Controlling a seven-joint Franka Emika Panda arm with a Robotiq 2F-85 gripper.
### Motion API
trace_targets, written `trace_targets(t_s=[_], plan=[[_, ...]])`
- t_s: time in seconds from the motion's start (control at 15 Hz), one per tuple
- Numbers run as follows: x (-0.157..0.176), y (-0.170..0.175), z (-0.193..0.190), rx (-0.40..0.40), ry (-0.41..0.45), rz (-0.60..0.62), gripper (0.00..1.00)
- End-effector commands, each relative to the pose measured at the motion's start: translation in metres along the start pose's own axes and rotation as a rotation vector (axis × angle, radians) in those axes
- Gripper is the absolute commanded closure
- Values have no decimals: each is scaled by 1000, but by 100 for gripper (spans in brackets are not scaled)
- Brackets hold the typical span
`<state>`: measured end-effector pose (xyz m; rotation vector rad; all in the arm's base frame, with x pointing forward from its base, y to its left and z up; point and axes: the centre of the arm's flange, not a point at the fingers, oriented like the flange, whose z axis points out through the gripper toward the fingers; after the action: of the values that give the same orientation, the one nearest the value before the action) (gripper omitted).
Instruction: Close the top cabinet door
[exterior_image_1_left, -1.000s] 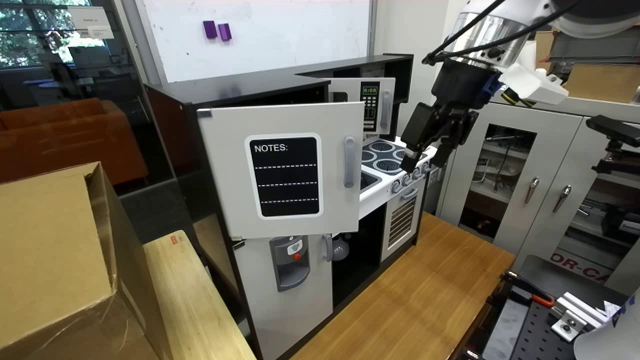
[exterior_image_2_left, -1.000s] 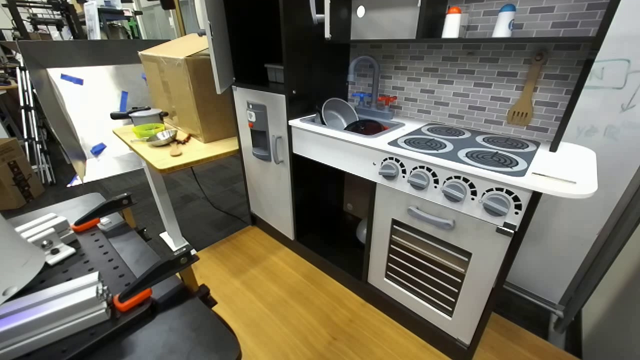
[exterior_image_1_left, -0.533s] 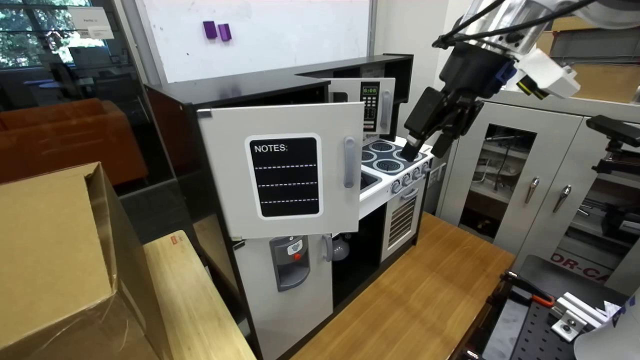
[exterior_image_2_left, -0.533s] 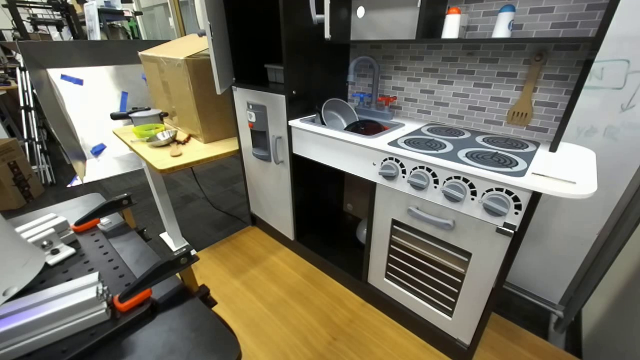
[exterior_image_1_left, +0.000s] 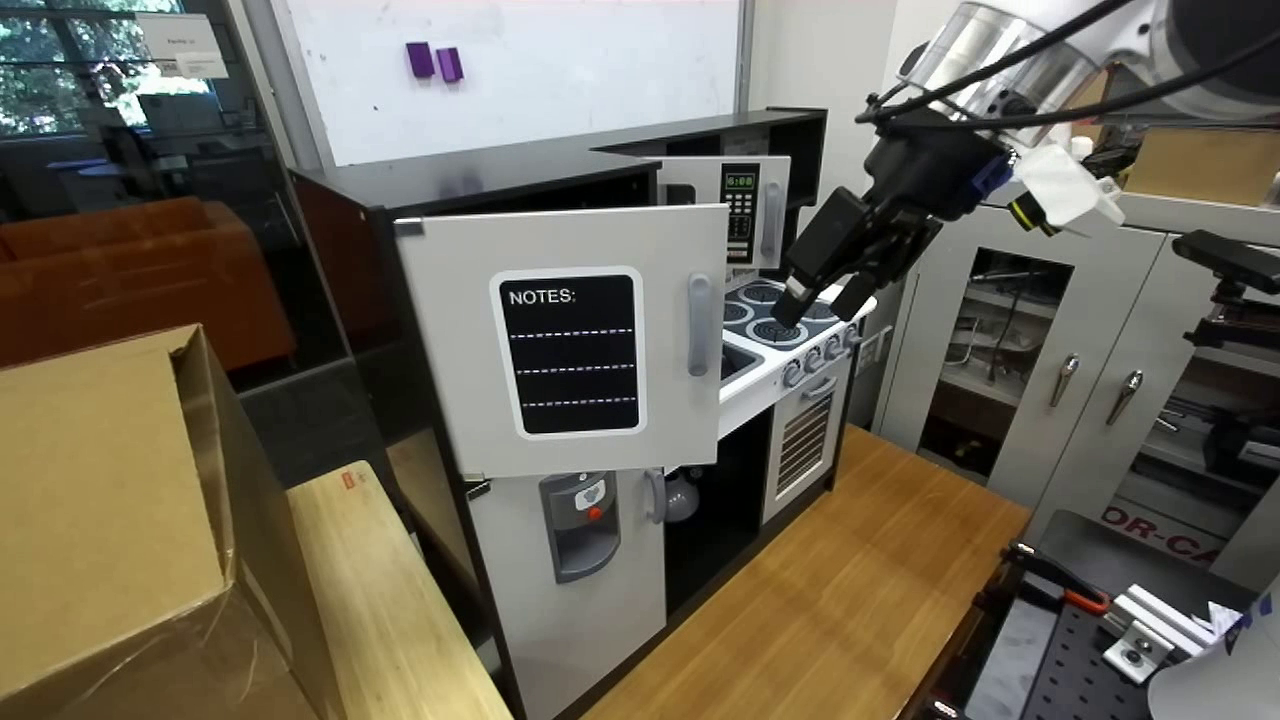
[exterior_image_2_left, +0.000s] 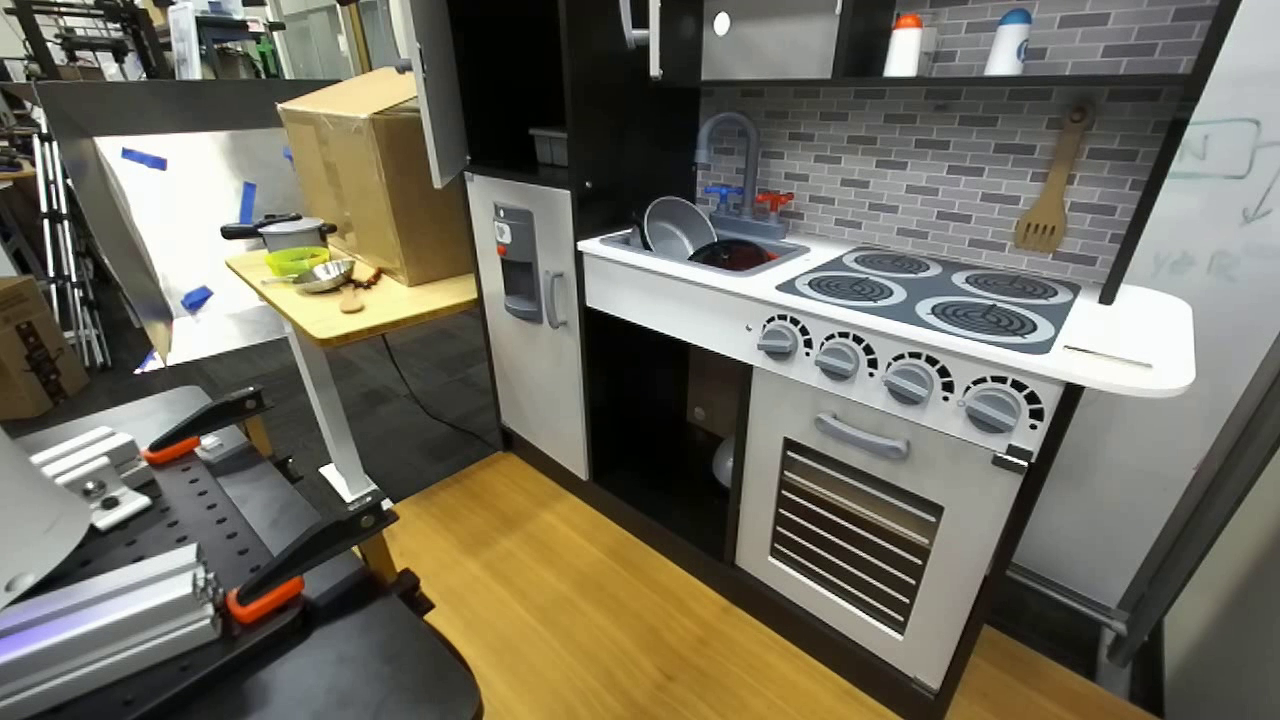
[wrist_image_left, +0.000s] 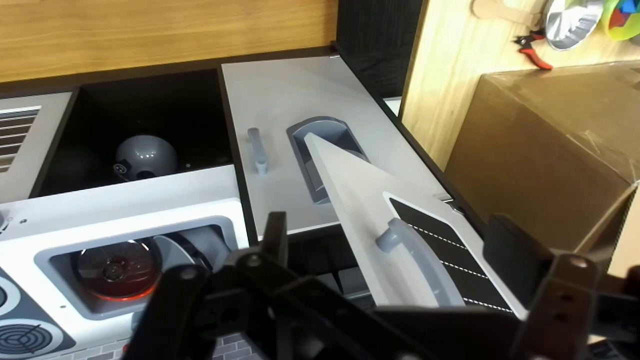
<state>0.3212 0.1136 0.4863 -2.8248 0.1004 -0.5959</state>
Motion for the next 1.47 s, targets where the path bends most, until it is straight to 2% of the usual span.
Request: trace_targets(t_s=[0.0,0.73,1.07,1.4], plan=[[0,0,0,0,1,0,0],[0,0,-2,2,5,-1,0],[-1,-6,-14,27,111,-49,0],[-14,-13,-19,69,161,-122,0]])
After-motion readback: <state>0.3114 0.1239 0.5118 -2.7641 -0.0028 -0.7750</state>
